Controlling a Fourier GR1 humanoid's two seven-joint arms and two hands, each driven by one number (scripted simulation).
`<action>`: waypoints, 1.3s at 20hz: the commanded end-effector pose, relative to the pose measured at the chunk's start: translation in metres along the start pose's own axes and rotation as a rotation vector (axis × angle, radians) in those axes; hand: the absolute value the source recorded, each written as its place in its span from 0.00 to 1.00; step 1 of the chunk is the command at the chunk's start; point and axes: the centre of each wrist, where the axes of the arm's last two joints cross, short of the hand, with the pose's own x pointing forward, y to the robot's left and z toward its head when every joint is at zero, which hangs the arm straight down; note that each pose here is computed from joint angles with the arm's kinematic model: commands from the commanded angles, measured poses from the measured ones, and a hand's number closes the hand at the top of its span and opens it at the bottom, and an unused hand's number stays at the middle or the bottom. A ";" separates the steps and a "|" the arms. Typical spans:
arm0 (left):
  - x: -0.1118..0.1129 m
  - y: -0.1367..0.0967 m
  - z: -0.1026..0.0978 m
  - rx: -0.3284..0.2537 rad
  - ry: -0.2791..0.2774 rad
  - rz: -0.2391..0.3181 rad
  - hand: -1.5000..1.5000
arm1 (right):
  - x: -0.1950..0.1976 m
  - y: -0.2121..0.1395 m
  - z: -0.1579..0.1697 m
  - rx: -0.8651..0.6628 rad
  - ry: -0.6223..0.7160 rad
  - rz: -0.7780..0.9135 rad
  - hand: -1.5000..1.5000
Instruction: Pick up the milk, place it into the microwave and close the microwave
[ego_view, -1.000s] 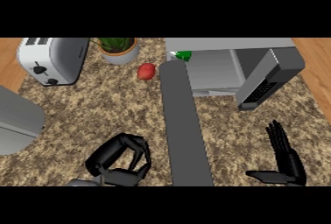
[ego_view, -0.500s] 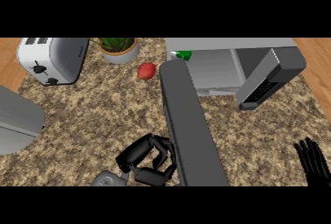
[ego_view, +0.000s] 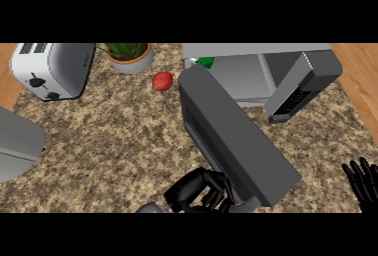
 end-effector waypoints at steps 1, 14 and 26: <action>0.001 -0.026 -0.010 -0.030 0.002 -0.016 1.00 | 0.028 0.006 -0.015 0.150 -0.086 -0.094 0.00; 0.045 -0.008 -0.060 0.218 -0.035 -0.081 1.00 | 0.072 0.037 -0.053 0.319 -0.093 -0.093 0.00; 0.069 0.027 -0.096 0.433 -0.086 -0.096 1.00 | 0.092 0.052 -0.061 0.340 -0.105 -0.127 0.00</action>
